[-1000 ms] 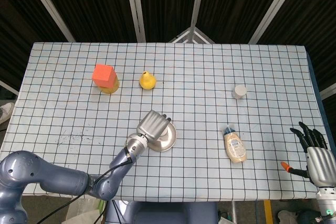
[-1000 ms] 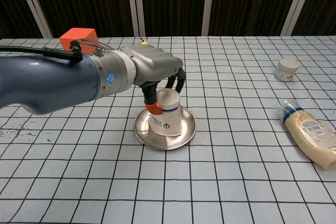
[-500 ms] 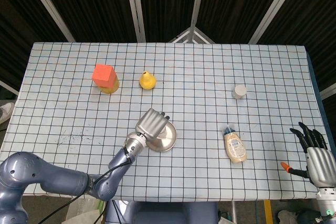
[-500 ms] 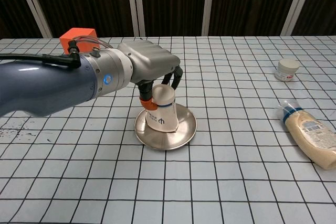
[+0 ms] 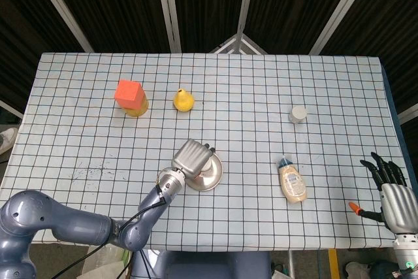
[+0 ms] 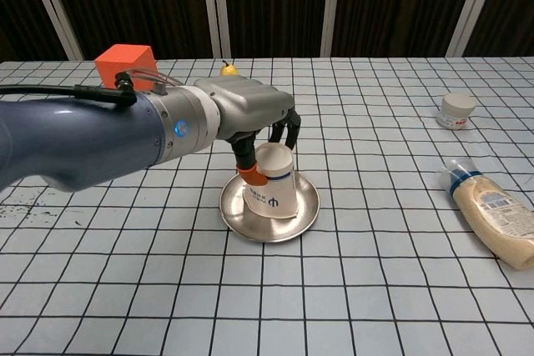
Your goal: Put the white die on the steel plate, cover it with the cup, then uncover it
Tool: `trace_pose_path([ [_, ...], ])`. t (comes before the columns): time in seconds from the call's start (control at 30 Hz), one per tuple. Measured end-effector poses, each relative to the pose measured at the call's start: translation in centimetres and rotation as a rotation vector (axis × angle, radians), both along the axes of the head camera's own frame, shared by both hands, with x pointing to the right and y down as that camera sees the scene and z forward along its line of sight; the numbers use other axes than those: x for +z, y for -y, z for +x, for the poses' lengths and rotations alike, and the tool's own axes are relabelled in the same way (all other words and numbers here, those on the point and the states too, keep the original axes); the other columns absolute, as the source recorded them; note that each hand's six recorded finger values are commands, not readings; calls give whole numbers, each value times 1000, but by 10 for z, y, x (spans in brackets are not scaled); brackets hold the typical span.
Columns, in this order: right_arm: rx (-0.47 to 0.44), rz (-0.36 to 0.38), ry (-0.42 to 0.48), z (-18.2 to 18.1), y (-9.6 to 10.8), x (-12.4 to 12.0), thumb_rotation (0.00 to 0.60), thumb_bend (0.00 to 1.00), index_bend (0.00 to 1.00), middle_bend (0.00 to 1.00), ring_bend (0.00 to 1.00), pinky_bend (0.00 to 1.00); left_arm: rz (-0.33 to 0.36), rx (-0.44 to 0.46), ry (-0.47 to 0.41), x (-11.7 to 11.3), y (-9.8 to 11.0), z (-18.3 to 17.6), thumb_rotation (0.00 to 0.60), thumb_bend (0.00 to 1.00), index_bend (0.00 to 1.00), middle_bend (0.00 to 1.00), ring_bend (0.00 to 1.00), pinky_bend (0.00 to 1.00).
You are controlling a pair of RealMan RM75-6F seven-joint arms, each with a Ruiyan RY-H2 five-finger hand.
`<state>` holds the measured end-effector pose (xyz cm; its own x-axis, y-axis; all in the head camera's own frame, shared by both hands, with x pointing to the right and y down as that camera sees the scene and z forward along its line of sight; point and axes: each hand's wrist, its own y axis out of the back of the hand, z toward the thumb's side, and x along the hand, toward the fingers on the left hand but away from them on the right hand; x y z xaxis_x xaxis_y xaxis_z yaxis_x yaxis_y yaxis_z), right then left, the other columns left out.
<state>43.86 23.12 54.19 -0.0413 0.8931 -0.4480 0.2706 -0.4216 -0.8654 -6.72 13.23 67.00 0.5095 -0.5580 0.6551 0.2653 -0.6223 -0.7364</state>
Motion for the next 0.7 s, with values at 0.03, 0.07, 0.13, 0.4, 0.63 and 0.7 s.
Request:
trace_pose_path([
  [0.03,1,1,0,0,0,0,600,143,178,33,104,0,-50,-23,-17,2,-4,0,600,455,442,469,676,739],
  [0.07,1,3,0,0,0,-1,600,143,178,33,103,0,-92,-43,-31,4,-6,1,600,455,444,471,677,739],
  [0.13,4,6,1,1,0,-1,600,143,178,33,103,0,-176,-85,-53,9,-11,0,600,455,444,471,677,740],
  [0.4,3,0,-1,1,0,0,600,143,178,33,104,0,-28,-81,-26,0,8,-3,600,456,459,478,677,739],
  [0.63,3,4,1,1,0,-1,600,143,178,33,104,0,-211,-129,-101,4,-6,5,600,456,466,486,677,739],
  [0.7,4,3,2,1,0,-1,600,143,178,33,104,0,-238,-96,-107,5,-11,10,600,456,462,487,677,739],
])
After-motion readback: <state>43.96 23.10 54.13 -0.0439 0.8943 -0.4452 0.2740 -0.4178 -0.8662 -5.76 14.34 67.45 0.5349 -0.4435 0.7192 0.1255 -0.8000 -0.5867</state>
